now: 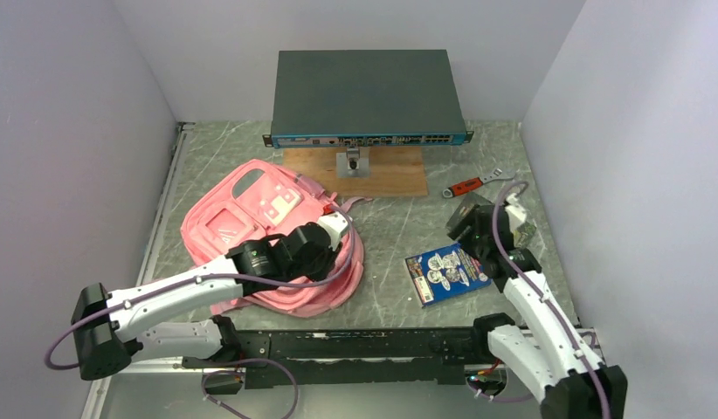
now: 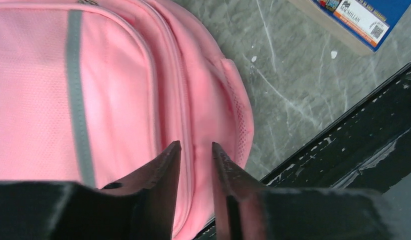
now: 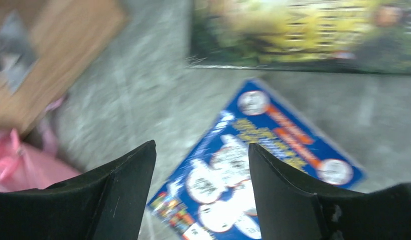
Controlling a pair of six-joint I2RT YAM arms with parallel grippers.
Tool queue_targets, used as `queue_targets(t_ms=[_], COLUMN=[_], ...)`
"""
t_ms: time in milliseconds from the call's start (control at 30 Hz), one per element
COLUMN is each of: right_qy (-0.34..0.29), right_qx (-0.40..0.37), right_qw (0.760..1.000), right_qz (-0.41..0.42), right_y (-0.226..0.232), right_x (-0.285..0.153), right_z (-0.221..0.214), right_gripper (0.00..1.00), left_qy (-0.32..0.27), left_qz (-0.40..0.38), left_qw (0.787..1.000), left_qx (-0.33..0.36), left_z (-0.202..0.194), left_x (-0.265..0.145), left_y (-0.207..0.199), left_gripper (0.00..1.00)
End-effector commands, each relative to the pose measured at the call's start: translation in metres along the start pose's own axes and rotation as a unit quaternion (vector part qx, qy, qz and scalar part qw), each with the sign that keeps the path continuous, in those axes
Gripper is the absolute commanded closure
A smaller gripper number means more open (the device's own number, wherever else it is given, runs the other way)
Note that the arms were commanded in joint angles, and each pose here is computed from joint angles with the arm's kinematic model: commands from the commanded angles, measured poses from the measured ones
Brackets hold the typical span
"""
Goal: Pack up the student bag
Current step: Place the book in the student bag, then pick up the book from the center of the board.
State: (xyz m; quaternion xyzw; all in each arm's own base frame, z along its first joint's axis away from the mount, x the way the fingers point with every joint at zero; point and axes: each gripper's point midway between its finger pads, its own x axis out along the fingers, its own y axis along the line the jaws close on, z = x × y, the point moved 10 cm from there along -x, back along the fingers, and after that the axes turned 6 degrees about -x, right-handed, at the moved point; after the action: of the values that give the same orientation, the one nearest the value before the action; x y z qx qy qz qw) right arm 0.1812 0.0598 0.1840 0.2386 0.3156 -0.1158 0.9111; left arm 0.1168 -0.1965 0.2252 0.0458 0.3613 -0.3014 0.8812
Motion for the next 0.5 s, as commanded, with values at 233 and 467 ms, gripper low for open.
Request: queue_targets(t_ms=[233, 467], right_qy=[0.089, 0.088], right_qx=[0.097, 0.116], right_qw=[0.965, 0.967], right_qz=[-0.226, -0.207], right_y=[-0.078, -0.094], right_x=[0.032, 0.043], right_z=[0.004, 0.001], right_gripper=[0.29, 0.34], left_qy=[-0.040, 0.004], left_qz=[-0.064, -0.241], left_qw=[0.995, 0.951], left_qx=[-0.060, -0.192], left_z=[0.049, 0.055], left_x=[-0.003, 0.043], left_y=[-0.046, -0.105], left_gripper=[0.04, 0.05])
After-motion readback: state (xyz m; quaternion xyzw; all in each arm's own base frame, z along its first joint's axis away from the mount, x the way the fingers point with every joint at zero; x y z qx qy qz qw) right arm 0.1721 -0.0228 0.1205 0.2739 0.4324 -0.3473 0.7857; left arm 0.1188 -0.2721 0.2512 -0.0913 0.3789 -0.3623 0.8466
